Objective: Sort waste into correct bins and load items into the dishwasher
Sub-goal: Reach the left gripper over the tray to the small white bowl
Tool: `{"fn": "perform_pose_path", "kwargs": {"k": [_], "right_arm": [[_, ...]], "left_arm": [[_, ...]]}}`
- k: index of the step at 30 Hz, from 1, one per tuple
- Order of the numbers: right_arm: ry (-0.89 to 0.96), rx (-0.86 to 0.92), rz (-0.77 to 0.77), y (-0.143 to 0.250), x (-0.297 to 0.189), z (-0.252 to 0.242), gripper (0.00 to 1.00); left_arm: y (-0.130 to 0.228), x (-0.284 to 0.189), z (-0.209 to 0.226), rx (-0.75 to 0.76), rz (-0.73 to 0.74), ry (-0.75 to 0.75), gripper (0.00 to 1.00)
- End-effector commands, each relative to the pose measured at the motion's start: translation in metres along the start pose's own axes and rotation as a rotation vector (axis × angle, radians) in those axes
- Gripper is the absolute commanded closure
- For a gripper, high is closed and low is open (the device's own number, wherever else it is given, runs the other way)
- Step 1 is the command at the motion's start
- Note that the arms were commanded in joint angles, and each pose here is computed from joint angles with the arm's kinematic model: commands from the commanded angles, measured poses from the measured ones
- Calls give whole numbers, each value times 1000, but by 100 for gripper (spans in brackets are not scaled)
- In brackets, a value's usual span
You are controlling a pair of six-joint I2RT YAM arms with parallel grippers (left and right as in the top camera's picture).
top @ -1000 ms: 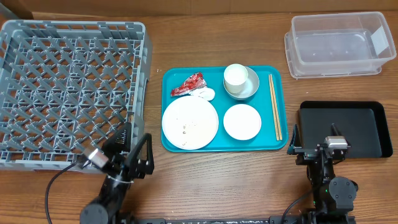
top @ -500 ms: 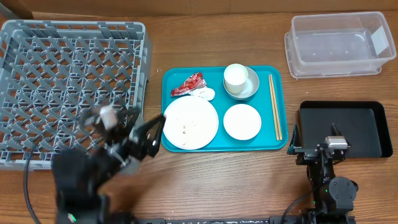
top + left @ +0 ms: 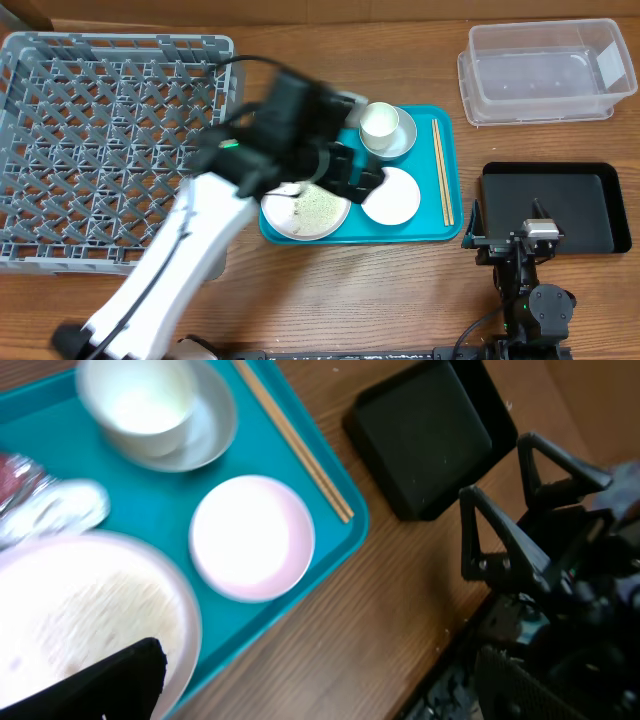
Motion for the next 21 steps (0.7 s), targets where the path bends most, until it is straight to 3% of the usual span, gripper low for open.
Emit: {"fn": "perform_pose_path", "kwargs": {"k": [1,5,13,21], "right_arm": [[13,-3,-5,2,0,-2,0],[13,-3,-5,2,0,-2,0],[13,-3,-5,2,0,-2,0],[13,-3,-5,2,0,-2,0]], "left_arm": [[-3,33,-13,65,40,-41,0],[2,81,-19,94,103,-54,0],[24,142,-1,216,180,-395,0],[15,178,-8,196,111,-349,0]]}}
Point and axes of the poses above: each gripper's point midway between its finger pads, its own x axis out along the fingers, its own z axis along the line the jaws close on, y = z × x, the point moved 5 cm from there along -x, back along the fingers, and after that the axes turned 1 degree about -x, right-handed, at the moved point
